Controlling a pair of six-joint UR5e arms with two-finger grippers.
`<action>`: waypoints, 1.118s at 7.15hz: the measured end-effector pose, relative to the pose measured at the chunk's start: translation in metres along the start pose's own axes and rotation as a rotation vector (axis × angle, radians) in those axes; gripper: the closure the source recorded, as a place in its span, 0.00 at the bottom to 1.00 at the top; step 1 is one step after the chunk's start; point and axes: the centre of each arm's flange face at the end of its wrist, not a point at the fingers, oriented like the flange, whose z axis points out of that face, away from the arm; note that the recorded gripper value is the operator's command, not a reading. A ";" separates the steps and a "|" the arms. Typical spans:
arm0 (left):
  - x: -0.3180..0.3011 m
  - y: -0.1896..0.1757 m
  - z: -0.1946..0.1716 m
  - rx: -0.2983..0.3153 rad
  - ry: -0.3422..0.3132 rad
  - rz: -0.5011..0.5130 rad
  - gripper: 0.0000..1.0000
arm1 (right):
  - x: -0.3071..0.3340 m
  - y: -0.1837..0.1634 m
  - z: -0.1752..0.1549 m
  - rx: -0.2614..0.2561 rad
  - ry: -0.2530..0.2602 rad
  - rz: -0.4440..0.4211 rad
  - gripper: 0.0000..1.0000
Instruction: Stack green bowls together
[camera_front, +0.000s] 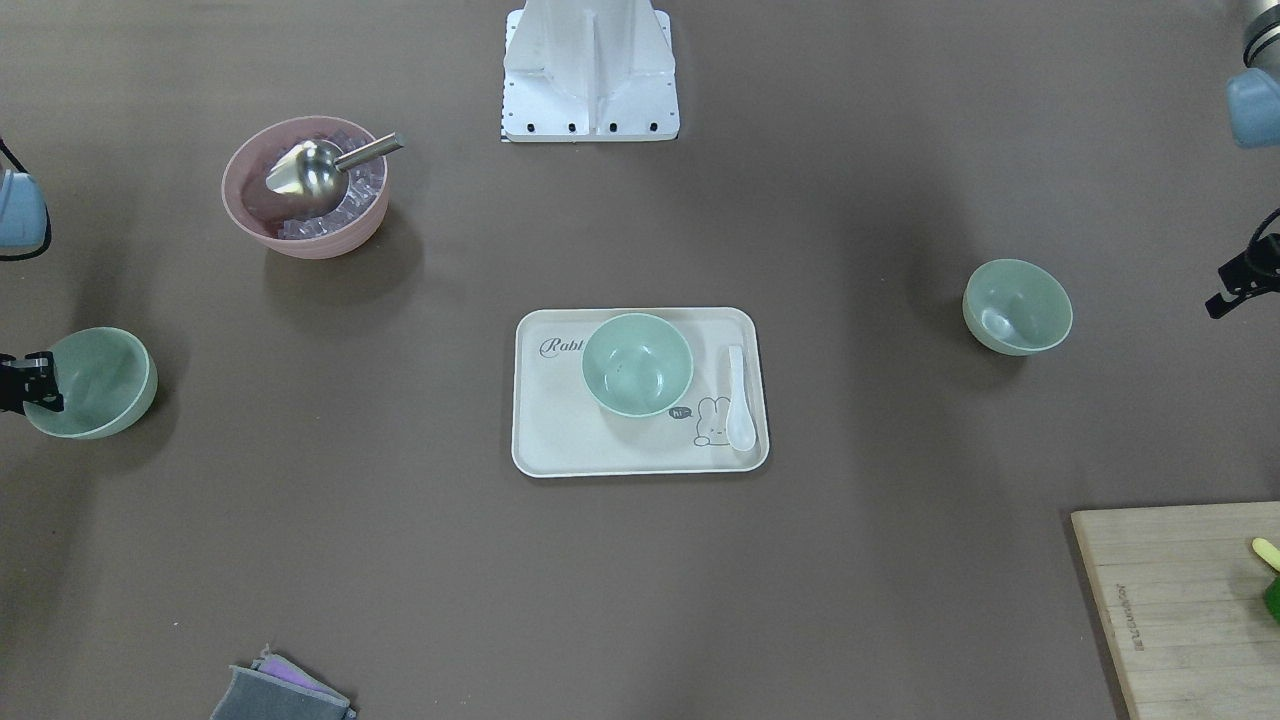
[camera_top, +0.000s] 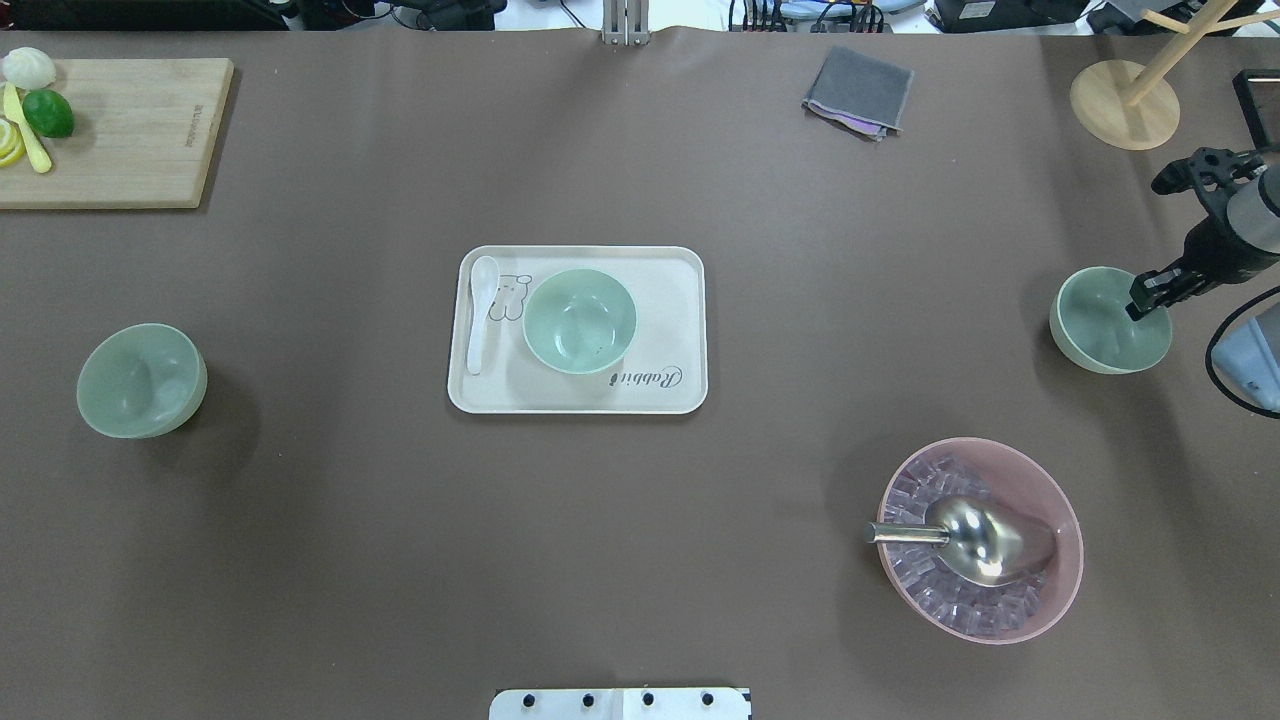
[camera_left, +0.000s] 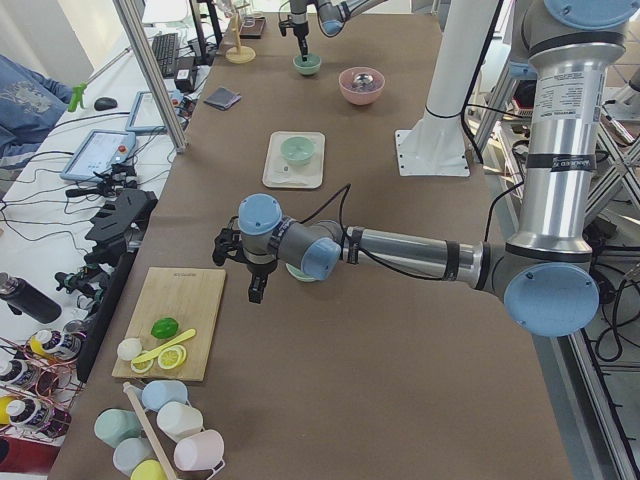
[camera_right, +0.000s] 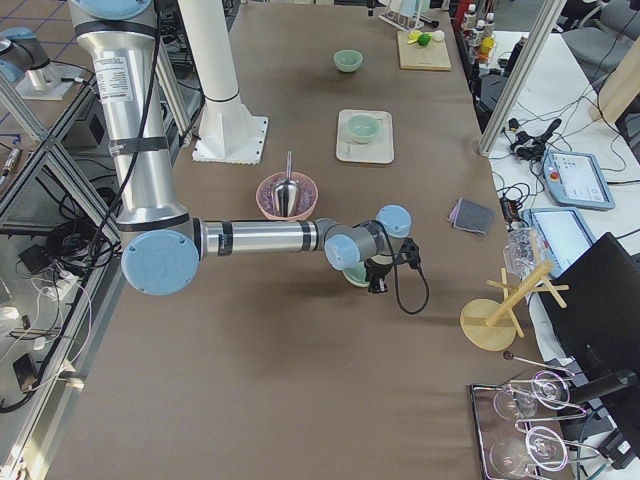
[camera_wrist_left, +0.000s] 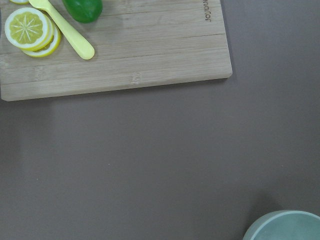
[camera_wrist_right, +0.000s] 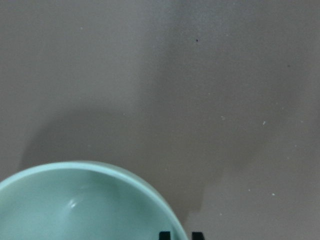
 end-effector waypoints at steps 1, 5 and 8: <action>0.002 0.001 0.004 -0.008 0.001 -0.004 0.02 | -0.006 -0.005 -0.006 0.008 -0.008 -0.005 1.00; 0.059 0.030 0.073 -0.105 0.035 0.075 0.15 | -0.111 -0.089 -0.137 0.024 -0.121 0.132 1.00; 0.087 0.048 0.114 -0.152 0.004 0.124 0.39 | -0.259 -0.105 -0.168 0.002 -0.184 0.314 1.00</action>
